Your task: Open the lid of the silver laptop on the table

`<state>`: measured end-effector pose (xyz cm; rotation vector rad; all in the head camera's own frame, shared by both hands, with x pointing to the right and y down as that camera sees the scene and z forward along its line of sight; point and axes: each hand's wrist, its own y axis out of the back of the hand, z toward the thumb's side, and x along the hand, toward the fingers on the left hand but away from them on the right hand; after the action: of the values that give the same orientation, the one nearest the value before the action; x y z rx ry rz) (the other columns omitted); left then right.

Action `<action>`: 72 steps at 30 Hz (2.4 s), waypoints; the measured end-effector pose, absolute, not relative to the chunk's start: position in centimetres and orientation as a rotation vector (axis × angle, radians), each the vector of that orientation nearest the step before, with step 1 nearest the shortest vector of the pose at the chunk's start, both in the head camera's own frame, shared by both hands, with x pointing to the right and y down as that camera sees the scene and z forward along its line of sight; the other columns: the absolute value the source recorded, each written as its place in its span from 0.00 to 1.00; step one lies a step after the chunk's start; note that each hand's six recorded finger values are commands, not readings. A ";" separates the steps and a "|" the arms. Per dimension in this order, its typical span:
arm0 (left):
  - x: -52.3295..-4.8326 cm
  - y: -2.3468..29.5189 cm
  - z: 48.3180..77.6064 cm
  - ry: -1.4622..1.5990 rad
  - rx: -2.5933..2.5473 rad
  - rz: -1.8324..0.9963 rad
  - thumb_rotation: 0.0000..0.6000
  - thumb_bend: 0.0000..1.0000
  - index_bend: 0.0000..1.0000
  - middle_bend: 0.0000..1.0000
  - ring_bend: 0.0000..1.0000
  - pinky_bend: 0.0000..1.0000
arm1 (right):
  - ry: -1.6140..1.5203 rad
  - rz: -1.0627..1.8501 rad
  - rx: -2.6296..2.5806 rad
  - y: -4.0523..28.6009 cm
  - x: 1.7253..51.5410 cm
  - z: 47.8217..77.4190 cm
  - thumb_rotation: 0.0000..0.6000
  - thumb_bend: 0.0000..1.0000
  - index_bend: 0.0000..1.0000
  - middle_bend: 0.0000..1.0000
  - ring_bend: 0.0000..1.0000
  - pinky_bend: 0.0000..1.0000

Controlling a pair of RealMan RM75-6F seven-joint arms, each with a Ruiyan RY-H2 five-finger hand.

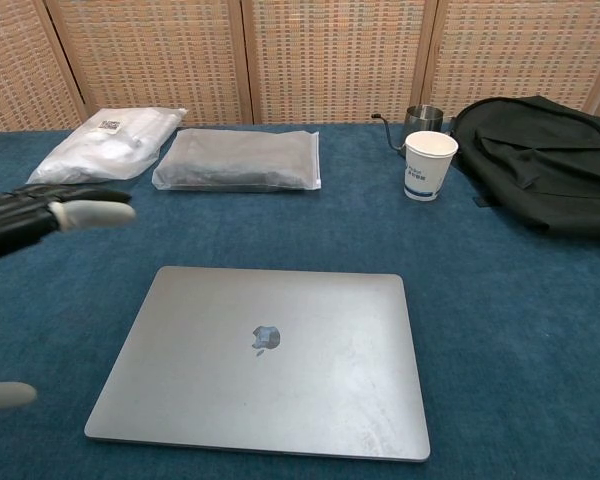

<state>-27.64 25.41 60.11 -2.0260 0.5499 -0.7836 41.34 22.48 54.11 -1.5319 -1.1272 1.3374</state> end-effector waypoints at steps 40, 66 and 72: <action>-13.9 28.0 69.1 0.213 -1.990 -0.751 1.00 0.02 0.00 0.00 0.00 0.00 | -1.164 1.339 -1.592 22.1 42.2 54.4 1.00 0.00 0.00 0.00 0.00 0.00; -12.6 28.0 69.0 0.204 -1.985 -0.736 1.00 0.09 0.00 0.00 0.00 0.00 | -1.169 1.341 -1.609 22.0 42.4 54.5 1.00 0.00 0.00 0.00 0.00 0.00; -12.6 27.9 68.9 0.206 -1.976 -0.735 1.00 0.09 0.00 0.00 0.00 0.00 | -1.169 1.339 -1.613 22.0 42.3 54.5 1.00 0.00 0.00 0.00 0.00 0.00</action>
<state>-12.59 27.89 68.94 -1.9759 0.2060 -0.7348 42.35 22.00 54.48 -1.6129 -1.1689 1.3392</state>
